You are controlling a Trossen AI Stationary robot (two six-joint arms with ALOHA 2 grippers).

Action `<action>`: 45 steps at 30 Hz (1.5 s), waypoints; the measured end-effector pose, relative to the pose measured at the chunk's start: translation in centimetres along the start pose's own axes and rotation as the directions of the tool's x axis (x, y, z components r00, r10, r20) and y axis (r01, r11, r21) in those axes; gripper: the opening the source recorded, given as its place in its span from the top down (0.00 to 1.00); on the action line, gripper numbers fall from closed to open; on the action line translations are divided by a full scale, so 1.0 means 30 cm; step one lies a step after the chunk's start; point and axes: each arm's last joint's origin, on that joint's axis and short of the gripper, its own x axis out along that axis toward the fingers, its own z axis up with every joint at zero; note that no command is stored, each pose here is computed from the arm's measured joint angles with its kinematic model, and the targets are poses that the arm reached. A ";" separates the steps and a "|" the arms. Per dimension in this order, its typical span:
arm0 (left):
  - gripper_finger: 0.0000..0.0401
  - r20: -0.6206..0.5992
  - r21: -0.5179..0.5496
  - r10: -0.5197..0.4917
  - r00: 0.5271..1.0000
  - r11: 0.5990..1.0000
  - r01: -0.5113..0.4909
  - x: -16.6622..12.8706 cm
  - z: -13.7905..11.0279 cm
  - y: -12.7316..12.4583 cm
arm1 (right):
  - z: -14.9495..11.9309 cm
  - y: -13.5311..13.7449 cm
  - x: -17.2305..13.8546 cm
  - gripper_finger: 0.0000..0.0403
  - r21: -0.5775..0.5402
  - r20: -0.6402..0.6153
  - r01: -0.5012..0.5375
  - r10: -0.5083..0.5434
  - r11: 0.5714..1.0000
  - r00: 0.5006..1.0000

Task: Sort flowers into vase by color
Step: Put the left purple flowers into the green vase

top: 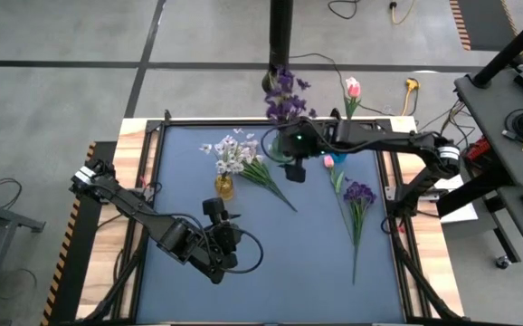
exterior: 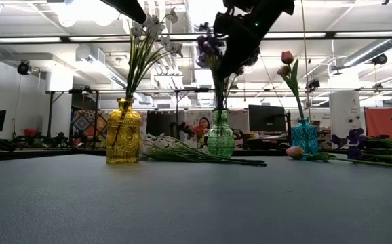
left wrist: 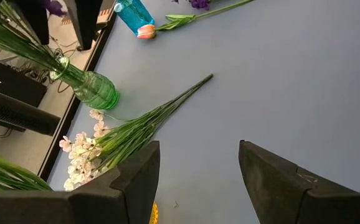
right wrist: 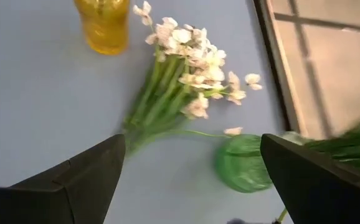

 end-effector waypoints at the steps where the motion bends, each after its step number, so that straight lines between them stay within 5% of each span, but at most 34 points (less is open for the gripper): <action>1: 0.50 0.000 0.000 0.000 1.000 1.000 0.000 0.000 0.000 0.000 | 0.000 0.002 0.000 0.09 -0.026 -0.007 0.019 -0.019 0.999 1.000; 10: 0.50 -0.001 0.001 0.000 1.000 1.000 0.000 0.000 0.000 0.000 | 0.004 0.014 -0.005 0.09 -0.121 -0.029 0.106 -0.110 0.987 0.994; 16: 0.50 -0.002 0.002 0.001 1.000 1.000 -0.001 0.000 -0.001 0.000 | 0.015 0.013 -0.004 0.09 0.008 0.041 -0.028 0.027 1.000 0.999; 22: 0.50 0.000 0.000 0.000 1.000 1.000 0.000 0.000 0.000 0.000 | 0.003 -0.006 0.001 0.09 0.094 -0.011 0.087 -0.086 0.992 0.996; 28: 0.50 0.002 -0.002 -0.001 1.000 1.000 0.001 0.000 0.001 0.000 | 0.005 0.004 0.001 0.09 0.086 0.008 0.020 -0.020 0.996 1.000; 45: 0.50 0.004 -0.004 -0.002 1.000 1.000 0.002 0.000 0.002 -0.001 | 0.017 0.064 -0.006 0.09 -0.197 -0.015 0.083 -0.088 0.977 0.996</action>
